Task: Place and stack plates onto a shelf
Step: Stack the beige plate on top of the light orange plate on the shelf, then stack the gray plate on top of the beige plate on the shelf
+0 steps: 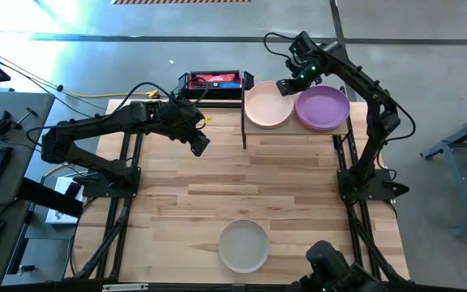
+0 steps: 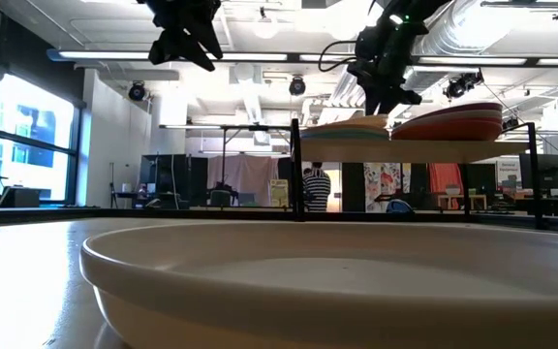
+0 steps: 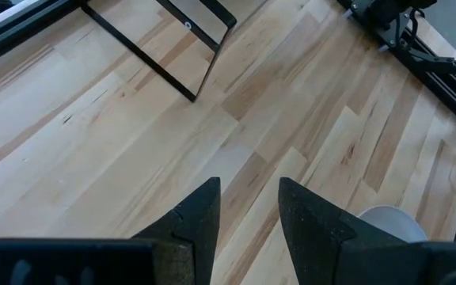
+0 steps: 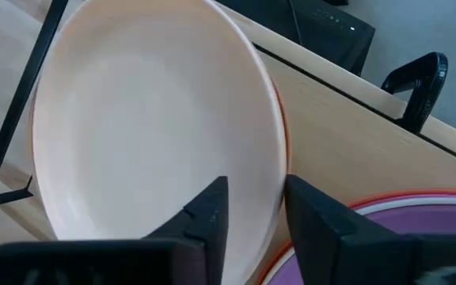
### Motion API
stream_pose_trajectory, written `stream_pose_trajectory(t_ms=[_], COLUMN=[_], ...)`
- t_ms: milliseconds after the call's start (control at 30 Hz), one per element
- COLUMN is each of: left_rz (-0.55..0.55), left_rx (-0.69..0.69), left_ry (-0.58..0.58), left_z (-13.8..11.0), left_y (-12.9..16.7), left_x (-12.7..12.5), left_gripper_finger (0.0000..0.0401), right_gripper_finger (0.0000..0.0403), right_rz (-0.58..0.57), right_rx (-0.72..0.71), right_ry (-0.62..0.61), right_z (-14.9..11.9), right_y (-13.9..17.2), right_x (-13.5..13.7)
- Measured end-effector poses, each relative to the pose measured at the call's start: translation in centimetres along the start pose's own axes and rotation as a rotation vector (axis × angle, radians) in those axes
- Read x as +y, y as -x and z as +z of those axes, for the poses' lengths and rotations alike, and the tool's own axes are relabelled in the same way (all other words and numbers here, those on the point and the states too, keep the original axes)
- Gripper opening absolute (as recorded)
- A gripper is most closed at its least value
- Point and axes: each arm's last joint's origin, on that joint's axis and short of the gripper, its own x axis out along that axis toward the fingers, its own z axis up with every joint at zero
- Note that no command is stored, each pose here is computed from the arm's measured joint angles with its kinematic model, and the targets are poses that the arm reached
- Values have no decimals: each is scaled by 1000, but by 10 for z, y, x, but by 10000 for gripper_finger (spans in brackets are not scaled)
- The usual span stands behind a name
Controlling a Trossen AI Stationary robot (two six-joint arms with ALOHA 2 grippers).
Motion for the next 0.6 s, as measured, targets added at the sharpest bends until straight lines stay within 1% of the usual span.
stream_pose_trajectory(t_ms=[100, 233, 467, 533, 600], left_rz=[0, 0, 0, 0, 0], left_rx=[0, 0, 1, 1, 1], left_ry=[0, 0, 7, 7, 7], left_z=[0, 0, 0, 0, 0], left_y=[0, 0, 0, 0, 0], left_x=[0, 0, 0, 0, 0], left_gripper_finger=[117, 117, 117, 117, 117], right_gripper_finger=[110, 113, 113, 113, 113], right_rz=[-1, -6, -24, -12, 8], right_rx=[6, 26, 87, 116, 143], right_ry=[0, 9, -34, -35, -8], right_z=[-1, -2, -7, -10, -13], right_y=[0, 1, 4, 4, 3], right_x=[0, -3, -15, -14, -8])
